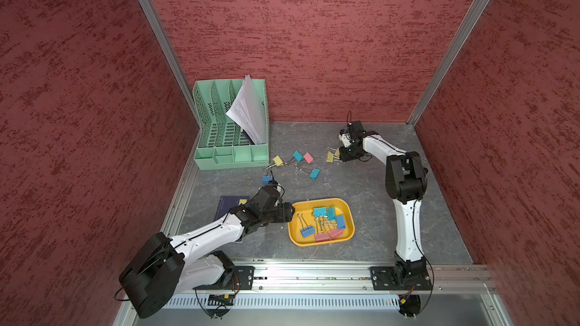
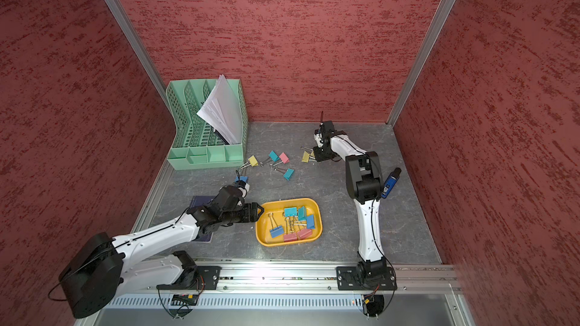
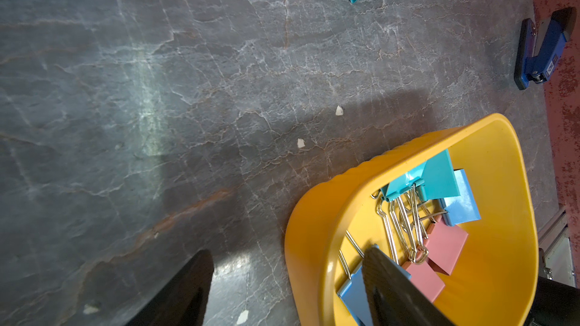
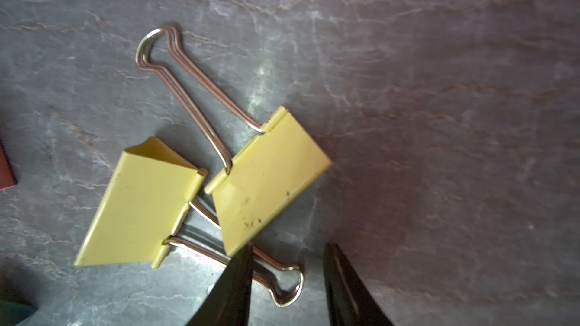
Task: Put the binder clips in the storage box
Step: Pick up the binder clip at the center of the board.
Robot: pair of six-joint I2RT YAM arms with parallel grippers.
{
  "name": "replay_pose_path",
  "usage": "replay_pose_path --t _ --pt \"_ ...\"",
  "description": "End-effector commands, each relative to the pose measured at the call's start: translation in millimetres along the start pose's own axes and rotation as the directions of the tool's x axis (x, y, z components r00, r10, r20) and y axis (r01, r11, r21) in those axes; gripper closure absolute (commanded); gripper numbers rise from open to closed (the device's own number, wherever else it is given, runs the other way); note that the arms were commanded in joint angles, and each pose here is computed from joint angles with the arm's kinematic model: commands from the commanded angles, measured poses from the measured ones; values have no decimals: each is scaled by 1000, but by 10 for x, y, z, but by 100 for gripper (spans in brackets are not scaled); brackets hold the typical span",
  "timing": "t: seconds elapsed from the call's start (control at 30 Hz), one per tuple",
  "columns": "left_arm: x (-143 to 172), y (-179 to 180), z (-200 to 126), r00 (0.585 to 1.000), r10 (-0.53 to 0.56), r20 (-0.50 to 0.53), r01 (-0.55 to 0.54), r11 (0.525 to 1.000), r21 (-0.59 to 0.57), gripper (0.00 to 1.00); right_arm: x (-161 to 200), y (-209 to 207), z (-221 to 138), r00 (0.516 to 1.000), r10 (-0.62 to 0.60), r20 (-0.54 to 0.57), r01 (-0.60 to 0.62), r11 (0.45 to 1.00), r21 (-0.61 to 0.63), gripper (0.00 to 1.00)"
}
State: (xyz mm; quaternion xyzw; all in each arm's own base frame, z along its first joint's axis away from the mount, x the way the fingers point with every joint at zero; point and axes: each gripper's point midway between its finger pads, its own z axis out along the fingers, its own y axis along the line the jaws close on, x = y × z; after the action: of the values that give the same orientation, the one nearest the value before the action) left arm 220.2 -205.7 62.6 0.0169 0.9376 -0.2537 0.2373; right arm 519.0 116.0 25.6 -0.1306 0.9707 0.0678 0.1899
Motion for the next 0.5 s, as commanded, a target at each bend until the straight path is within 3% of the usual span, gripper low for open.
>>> replay_pose_path --t 0.0,0.3,0.47 --pt "6 34 -21 1000 4 10 -4 1000 2 21 142 -47 -33 999 -3 -48 5 999 39 59" --pt "28 64 -49 1000 -1 16 1 1000 3 20 506 164 -206 995 30 -97 -27 999 30 59" --pt "55 87 -60 1000 -6 13 6 1000 0 21 717 375 -292 989 87 -120 -89 996 -16 51"
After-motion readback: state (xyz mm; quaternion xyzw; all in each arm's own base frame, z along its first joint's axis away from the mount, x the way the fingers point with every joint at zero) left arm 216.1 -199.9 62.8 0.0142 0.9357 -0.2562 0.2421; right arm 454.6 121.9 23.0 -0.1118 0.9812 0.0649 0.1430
